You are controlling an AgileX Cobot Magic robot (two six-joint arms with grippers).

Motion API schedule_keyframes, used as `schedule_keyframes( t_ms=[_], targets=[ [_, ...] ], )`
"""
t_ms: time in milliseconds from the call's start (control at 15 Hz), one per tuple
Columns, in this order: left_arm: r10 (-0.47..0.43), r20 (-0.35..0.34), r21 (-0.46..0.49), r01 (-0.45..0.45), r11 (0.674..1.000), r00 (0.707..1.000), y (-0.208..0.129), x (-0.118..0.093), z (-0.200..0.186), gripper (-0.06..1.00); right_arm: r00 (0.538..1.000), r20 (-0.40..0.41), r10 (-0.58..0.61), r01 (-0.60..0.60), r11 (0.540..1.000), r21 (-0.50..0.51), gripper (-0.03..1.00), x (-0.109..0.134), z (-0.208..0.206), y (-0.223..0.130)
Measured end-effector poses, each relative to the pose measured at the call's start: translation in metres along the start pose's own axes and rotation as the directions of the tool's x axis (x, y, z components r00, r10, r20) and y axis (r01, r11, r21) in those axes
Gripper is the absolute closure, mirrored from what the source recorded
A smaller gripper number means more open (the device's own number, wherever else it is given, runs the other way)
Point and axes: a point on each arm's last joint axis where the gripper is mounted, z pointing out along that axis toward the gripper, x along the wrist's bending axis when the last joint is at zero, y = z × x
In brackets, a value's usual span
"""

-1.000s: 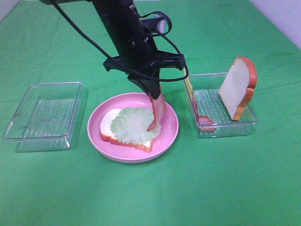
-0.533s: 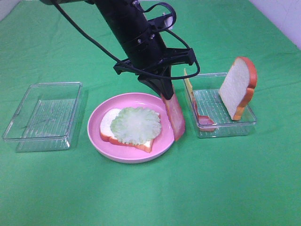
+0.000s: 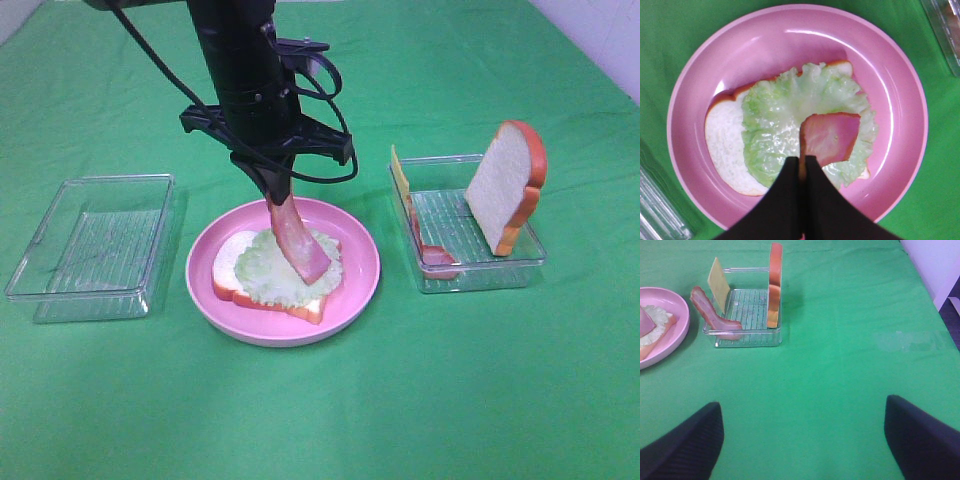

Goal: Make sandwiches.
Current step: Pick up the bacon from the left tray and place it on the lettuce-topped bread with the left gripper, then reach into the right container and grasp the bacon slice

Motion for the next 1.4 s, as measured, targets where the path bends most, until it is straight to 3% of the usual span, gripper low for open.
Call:
schedule_keyframes(
  t_ms=[200,333,533,733,1200,1400],
  targets=[
    [-0.004,-0.014,0.013,0.005,1.000,1.000,-0.001,0.001,0.000,0.94,1.000,0.000,0.000,0.000,1.000,0.000,0.14,0.000,0.000,0.000],
    [-0.006,-0.016,0.018,0.006,1.000,1.000,-0.002,0.001,0.000,0.89,1.000,0.000,0.000,0.000,1.000,0.000,0.14,0.000,0.000,0.000],
    [-0.015,-0.017,0.022,0.015,1.000,1.000,-0.002,0.002,0.000,0.39,1.000,0.000,0.000,0.000,1.000,0.000,0.14,0.000,0.000,0.000],
    [-0.018,-0.018,0.026,0.018,0.999,1.000,-0.002,0.002,0.002,0.14,1.000,0.000,0.000,0.000,1.000,0.000,0.14,0.000,0.000,0.000],
    [0.010,-0.055,-0.144,-0.017,0.989,0.998,-0.003,0.003,-0.074,0.11,1.000,0.000,0.000,0.000,1.000,0.000,0.14,0.000,0.000,0.000],
    [0.024,-0.055,-0.302,-0.040,0.953,0.998,-0.020,0.004,-0.150,0.11,1.000,0.000,0.000,0.000,1.000,0.000,0.14,0.000,0.000,0.000]
  ],
)
